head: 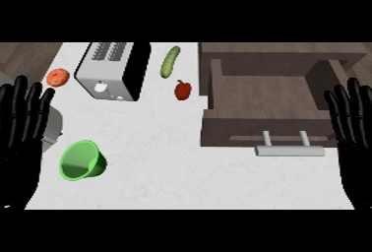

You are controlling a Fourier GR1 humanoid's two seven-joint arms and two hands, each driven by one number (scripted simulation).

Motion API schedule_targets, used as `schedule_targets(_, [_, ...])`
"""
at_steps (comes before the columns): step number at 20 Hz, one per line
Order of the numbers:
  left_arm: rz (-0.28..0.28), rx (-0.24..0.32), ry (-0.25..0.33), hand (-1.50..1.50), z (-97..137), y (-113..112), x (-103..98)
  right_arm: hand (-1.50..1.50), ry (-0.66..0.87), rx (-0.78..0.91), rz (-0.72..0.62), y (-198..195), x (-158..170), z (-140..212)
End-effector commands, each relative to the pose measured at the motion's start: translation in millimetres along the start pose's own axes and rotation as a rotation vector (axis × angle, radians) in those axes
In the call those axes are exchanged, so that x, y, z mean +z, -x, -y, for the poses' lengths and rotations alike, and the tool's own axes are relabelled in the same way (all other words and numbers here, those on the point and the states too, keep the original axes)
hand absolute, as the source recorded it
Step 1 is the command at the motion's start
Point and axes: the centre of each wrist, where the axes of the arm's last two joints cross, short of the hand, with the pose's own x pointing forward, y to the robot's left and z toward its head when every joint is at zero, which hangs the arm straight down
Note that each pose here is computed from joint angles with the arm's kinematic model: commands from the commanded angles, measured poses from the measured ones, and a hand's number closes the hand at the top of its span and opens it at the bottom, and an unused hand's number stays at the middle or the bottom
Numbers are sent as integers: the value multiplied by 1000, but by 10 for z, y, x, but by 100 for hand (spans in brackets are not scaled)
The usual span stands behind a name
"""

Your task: Pick up the cup, place it into the drawer and close the drawer

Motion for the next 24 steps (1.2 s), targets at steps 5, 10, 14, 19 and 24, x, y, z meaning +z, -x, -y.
schedule_targets(5, [30, 117, 258, -150, -662, -113, 161, -150, 11, -9, 44, -19, -24, 104])
schedule_targets(10, [-225, 327, 135, -150, -1012, 326, 471, -150, -146, -22, -92, 112, -137, -63])
schedule_targets(14, [-235, 354, 138, -150, -1249, 479, 432, -150, -159, -30, -123, 219, -311, 16])
schedule_targets(19, [-337, 278, 128, -150, -1233, 799, 538, -150, -155, -32, -108, 365, -258, 154])
schedule_targets(24, [-381, 235, 95, -150, -1274, 1121, 479, -150, -146, -37, -100, 300, -333, 122])
